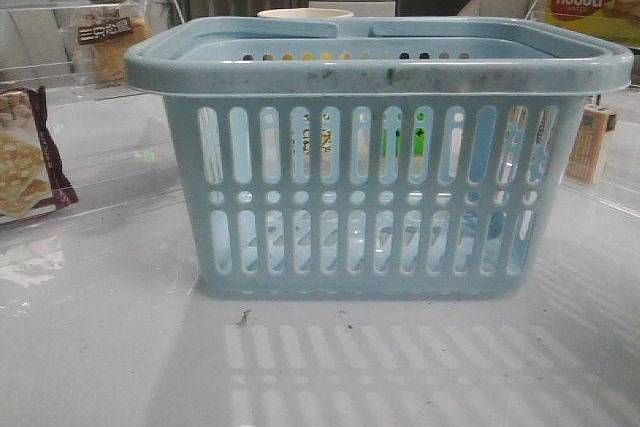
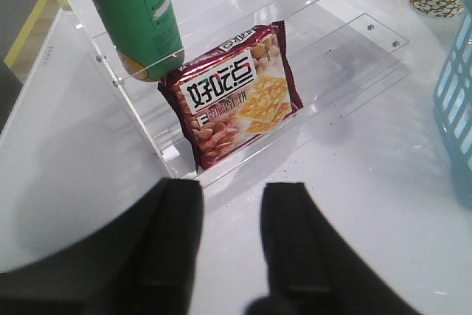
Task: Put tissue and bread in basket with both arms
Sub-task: 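Close the right gripper on the small white-and-black box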
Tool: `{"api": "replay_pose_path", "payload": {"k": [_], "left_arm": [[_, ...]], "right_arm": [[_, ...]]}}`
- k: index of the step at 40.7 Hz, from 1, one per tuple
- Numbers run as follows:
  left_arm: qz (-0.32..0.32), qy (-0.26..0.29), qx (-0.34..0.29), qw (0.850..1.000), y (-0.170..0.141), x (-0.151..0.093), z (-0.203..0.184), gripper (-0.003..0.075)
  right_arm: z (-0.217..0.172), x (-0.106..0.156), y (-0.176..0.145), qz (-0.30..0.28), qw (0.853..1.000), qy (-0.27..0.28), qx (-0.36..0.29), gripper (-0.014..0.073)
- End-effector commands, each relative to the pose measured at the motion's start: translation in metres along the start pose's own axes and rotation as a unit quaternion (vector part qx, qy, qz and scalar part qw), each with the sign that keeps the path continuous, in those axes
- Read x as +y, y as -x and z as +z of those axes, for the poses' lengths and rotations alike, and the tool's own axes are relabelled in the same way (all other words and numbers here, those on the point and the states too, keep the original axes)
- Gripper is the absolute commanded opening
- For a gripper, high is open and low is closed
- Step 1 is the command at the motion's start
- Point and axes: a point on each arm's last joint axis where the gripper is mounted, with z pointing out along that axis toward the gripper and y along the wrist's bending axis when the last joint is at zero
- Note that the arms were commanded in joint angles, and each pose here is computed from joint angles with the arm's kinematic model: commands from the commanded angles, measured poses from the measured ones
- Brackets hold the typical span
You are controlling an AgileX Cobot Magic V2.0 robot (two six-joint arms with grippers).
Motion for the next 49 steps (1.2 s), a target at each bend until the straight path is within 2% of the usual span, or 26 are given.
{"api": "replay_pose_path", "payload": {"k": [1, 7, 14, 24, 33, 49], "left_arm": [[0.0, 0.002, -0.053, 0.999, 0.016, 0.001, -0.005, 0.0459], [-0.006, -0.003, -0.053, 0.999, 0.016, 0.0, -0.005, 0.0469], [-0.028, -0.024, -0.06, 0.997, 0.017, -0.004, -0.005, 0.0437], [0.014, -0.082, -0.068, 0.994, 0.019, -0.02, -0.007, 0.04], [0.044, -0.132, -0.072, 0.988, 0.018, -0.034, -0.011, 0.04], [0.045, -0.136, -0.072, 0.987, 0.018, -0.035, -0.011, 0.04]], "right_arm": [[-0.005, -0.001, 0.014, -0.001, 0.999, -0.004, -0.047, 0.0569], [-0.002, -0.001, 0.012, -0.001, 0.999, -0.004, -0.045, 0.058], [0.005, -0.001, 0.008, -0.004, 0.999, -0.007, -0.038, 0.058], [0.03, -0.012, 0.021, 0.03, 0.998, -0.034, -0.037, 0.058], [0.069, -0.032, 0.047, 0.053, 0.997, -0.063, -0.005, 0.058], [0.144, -0.051, 0.103, 0.058, 0.996, -0.062, 0.035, 0.0569]]}}
